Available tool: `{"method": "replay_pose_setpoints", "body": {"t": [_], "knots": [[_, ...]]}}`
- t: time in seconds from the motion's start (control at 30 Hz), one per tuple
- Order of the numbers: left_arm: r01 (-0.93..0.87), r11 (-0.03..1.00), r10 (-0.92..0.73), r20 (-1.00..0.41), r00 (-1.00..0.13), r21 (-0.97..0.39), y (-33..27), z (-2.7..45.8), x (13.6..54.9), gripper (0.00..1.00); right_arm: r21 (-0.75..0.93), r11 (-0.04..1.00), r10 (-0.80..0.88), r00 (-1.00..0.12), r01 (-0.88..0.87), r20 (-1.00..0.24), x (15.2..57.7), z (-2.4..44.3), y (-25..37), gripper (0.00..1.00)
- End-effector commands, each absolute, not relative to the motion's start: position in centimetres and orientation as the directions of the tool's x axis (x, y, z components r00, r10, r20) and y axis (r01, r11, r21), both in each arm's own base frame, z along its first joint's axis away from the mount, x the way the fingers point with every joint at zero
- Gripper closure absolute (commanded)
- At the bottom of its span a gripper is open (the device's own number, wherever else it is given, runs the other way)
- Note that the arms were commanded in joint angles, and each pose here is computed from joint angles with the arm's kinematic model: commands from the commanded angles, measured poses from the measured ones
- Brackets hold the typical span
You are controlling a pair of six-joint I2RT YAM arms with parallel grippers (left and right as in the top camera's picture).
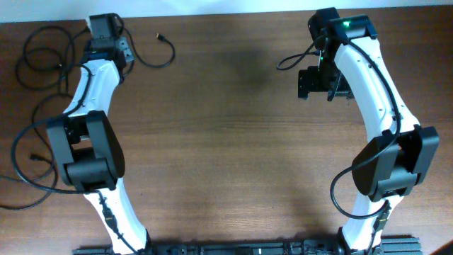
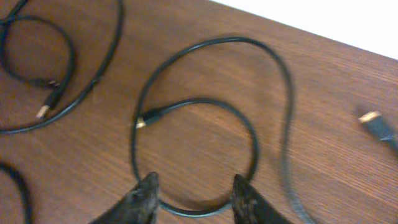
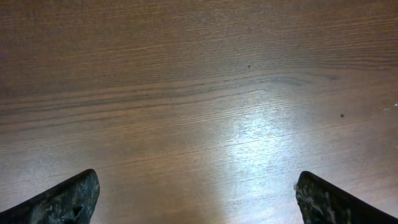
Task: Untangle cables
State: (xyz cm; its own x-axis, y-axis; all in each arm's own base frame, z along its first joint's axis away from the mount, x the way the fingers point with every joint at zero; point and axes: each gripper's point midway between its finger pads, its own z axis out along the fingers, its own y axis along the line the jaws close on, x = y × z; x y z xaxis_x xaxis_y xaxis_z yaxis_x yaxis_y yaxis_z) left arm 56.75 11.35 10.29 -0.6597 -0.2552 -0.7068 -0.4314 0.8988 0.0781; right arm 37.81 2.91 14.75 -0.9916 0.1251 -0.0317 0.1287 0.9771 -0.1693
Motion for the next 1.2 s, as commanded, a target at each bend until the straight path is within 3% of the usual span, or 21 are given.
{"method": "replay_pose_setpoints", "body": {"t": [0.0, 0.07, 0.17, 0.27, 0.37, 0.43, 0.53, 0.63, 0.77, 0.83, 0.87, 1.0, 1.17], "knots": [[-0.436, 0.895, -0.256, -0.689, -0.678, 0.096, 13.0, 10.1, 56.1, 0.56, -0.183, 0.973, 0.133, -0.990, 0.138, -0.042, 37.8, 15.0, 2.5, 0.01], [-0.344, 0.936, -0.212, -0.671, -0.710, 0.069, 11.5, 9.7, 56.5, 0.57, -0.183, 0.973, 0.133, -0.990, 0.138, -0.043, 37.9, 15.0, 2.5, 0.01], [-0.169, 0.979, -0.200, -0.652, -0.732, -0.112, 6.7, 9.5, 57.3, 0.43, -0.183, 0.973, 0.133, -0.990, 0.138, -0.042, 37.8, 15.0, 2.5, 0.01], [-0.131, 0.983, -0.184, -0.624, -0.760, -0.129, 4.8, 7.8, 57.4, 0.29, -0.183, 0.973, 0.133, -0.990, 0.138, -0.043, 37.9, 15.0, 2.5, 0.01], [-0.122, 0.985, -0.173, -0.582, -0.794, -0.126, 3.8, 6.1, 56.8, 0.22, -0.183, 0.973, 0.133, -0.990, 0.138, -0.042, 37.8, 15.0, 2.5, 0.01], [-0.122, 0.985, -0.173, -0.585, -0.793, -0.126, 3.8, 7.4, 56.3, 0.18, -0.183, 0.973, 0.133, -0.990, 0.138, -0.043, 37.9, 15.0, 2.5, 0.01], [-0.123, 0.984, -0.175, -0.601, -0.780, -0.127, 3.7, 14.0, 53.7, 0.07, -0.183, 0.973, 0.133, -0.990, 0.138, -0.042, 37.8, 15.0, 2.5, 0.01], [-0.110, 0.985, -0.172, -0.630, -0.758, -0.136, 3.0, 22.2, 48.6, 0.06, -0.183, 0.973, 0.133, -0.990, 0.138, -0.042, 37.8, 15.0, 2.5, 0.02], [-0.093, 0.986, -0.164, -0.719, -0.676, -0.137, 2.6, 29.2, 45.1, 0.01, -0.180, 0.974, 0.133, -0.990, 0.139, -0.047, 38.0, 15.0, 2.5, 0.02], [-0.094, 0.986, -0.165, -0.710, -0.685, -0.138, 2.5, 29.5, 44.1, 0.01, -0.074, 0.988, 0.136, -0.990, 0.138, -0.027, 38.0, 14.8, 4.4, 0.01], [-0.094, 0.986, -0.166, -0.692, -0.702, -0.141, 2.4, 29.1, 43.7, 0.01, -0.017, 0.990, 0.138, -0.988, 0.138, 0.068, 35.9, 14.8, 5.5, 0.01], [-0.095, 0.985, -0.167, -0.679, -0.715, -0.142, 2.3, 28.8, 43.4, 0.01, 0.033, 0.988, 0.146, -0.986, 0.149, 0.086, 34.6, 16.7, 6.2, 0.02], [-0.095, 0.985, -0.167, -0.679, -0.715, -0.142, 2.3, 28.8, 43.4, 0.01, 0.082, 0.990, 0.120, -0.990, 0.114, -0.073, 31.1, 23.6, 7.4, 0.02]]}}
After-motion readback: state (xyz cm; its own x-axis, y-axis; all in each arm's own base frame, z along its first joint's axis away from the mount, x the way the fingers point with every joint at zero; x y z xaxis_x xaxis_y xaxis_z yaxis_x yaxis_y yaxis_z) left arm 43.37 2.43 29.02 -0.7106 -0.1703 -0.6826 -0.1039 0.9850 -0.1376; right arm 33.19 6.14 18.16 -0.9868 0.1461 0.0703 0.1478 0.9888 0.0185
